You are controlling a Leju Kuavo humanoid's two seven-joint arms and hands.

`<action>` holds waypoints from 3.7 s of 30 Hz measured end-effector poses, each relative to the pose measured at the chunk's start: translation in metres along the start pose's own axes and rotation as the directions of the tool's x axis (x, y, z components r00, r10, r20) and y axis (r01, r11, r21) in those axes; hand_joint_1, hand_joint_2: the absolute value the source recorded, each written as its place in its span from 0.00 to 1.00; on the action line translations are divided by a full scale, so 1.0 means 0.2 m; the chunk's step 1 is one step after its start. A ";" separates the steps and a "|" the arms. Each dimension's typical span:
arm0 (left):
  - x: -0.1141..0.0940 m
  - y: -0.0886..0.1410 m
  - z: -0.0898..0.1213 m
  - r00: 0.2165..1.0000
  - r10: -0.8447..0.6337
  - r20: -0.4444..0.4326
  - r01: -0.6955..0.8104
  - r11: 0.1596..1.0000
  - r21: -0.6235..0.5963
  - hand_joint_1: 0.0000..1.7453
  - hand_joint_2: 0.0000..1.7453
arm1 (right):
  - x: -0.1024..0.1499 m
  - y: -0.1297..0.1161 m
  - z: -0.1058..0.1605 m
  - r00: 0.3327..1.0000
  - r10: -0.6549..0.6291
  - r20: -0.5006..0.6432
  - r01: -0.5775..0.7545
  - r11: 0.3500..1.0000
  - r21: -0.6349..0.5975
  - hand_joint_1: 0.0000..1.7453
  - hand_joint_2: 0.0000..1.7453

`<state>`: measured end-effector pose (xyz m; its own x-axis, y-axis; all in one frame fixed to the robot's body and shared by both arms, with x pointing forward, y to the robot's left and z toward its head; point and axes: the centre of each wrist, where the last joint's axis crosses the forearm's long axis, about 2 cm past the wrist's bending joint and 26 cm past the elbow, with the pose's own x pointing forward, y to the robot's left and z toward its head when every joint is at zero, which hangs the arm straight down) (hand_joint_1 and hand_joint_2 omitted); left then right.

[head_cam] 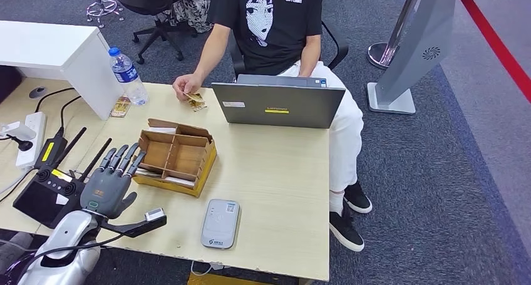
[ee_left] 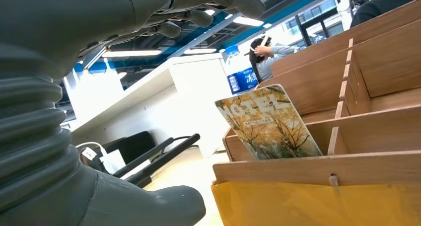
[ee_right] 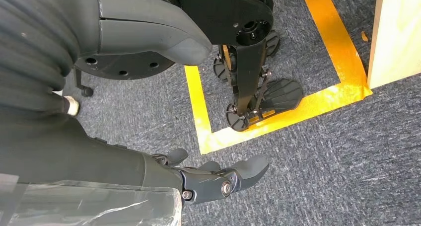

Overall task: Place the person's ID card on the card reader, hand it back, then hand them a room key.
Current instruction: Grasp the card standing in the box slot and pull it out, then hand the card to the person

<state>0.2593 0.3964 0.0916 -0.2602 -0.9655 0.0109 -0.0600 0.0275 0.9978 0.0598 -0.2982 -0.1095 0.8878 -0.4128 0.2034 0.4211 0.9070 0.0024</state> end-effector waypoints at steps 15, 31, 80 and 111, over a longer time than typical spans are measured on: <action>-0.01 0.00 -0.03 1.000 0.015 -0.007 -0.014 0.998 0.060 0.00 1.00 | 0.00 0.00 0.00 1.000 0.003 0.000 -0.003 1.000 0.004 0.00 1.00; -0.02 -0.04 -0.10 0.999 0.022 -0.028 -0.020 0.998 0.061 0.00 1.00 | 0.00 0.00 0.00 1.000 0.020 0.001 -0.020 1.000 0.007 0.00 1.00; 0.02 0.39 -0.37 0.999 0.041 0.016 -0.044 0.930 0.365 1.00 1.00 | 0.00 0.01 0.00 0.999 0.039 -0.001 -0.039 0.999 0.011 0.00 1.00; -0.10 0.49 -0.41 0.996 0.067 -0.055 -0.039 0.915 0.402 1.00 1.00 | 0.01 0.01 0.00 0.999 0.048 0.001 -0.048 0.999 0.014 0.00 1.00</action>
<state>0.3384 0.3970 0.1940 -0.2104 -0.9743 0.0809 -0.4319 0.1668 0.8864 0.0623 -0.2968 -0.1092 0.9069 -0.3684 0.2042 0.3752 0.9269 0.0061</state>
